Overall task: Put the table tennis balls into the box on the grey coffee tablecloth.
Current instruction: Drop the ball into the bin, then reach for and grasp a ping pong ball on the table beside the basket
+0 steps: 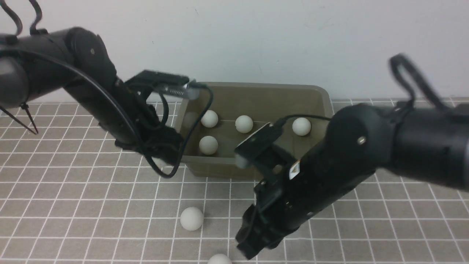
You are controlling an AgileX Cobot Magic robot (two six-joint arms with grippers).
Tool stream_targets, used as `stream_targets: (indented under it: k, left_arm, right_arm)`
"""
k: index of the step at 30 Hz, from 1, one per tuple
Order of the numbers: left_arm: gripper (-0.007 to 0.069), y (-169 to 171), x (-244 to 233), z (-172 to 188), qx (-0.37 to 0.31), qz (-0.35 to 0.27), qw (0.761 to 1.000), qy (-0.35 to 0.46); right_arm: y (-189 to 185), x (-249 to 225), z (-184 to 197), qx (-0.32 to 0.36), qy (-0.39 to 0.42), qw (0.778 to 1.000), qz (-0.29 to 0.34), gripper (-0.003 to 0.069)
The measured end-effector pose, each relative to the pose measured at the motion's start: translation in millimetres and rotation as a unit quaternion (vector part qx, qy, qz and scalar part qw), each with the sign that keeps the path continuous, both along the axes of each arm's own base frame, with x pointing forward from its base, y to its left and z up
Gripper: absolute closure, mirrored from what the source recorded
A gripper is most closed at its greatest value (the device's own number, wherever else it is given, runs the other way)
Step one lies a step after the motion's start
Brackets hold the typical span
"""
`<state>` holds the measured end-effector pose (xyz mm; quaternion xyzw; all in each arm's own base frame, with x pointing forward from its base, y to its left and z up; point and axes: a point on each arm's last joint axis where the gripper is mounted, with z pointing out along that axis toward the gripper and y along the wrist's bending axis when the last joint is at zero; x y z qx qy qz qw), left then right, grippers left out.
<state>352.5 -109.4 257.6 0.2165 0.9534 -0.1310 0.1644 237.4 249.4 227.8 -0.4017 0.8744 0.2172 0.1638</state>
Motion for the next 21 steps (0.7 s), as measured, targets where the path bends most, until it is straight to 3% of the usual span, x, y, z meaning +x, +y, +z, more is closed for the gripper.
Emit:
stream_targets:
  k: [5,8,9,10,12,15,18,19,20,21]
  left_arm:
    - [0.0273,-17.3,24.0,3.2,-0.012,-0.009,0.998,-0.055]
    - [0.0245,-24.5,35.9,-15.3,-0.012,-0.005,0.999,-0.040]
    - [0.0178,-27.5,40.5,-25.5,-0.012,-0.002,1.000,-0.028]
    - [0.0168,-28.6,41.6,-27.9,-0.013,0.000,1.000,-0.024]
    - [0.0048,-32.2,46.3,-35.1,-0.016,0.009,1.000,-0.009]
    - [0.0037,-31.4,45.5,-26.8,-0.015,0.028,0.999,0.016]
    - [0.0247,-20.3,38.9,-4.5,0.009,0.048,0.999,0.021]
    - [0.0410,-13.0,34.6,5.7,0.021,0.057,0.998,0.019]
    - [0.0410,-12.4,33.7,7.5,0.023,0.057,0.998,0.018]
    - [0.0524,-5.5,26.3,18.8,0.033,0.060,0.998,0.014]
  right_arm:
    - [27.3,3.5,-38.2,-0.010,-0.031,0.999,0.016,0.0192]
    - [33.7,4.9,-52.7,-0.016,-0.034,0.999,0.016,0.0091]
    - [35.2,6.0,-59.6,-0.021,-0.032,0.999,0.015,0.0054]
    - [35.4,6.3,-61.5,-0.022,-0.031,0.999,0.015,0.0047]
    - [37.3,6.4,-69.4,-0.025,-0.022,0.999,0.010,0.0034]
    - [39.0,5.6,-70.7,-0.019,-0.012,1.000,0.002,0.0109]
    - [39.7,5.0,-70.4,-0.013,-0.006,1.000,-0.004,0.0340]
    - [39.9,4.9,-69.8,-0.014,-0.008,1.000,-0.002,0.0430]
    - [40.0,5.0,-69.2,-0.014,-0.009,1.000,-0.002,0.0430]
    - [38.7,7.1,-63.5,-0.014,-0.022,1.000,0.004,0.0539]
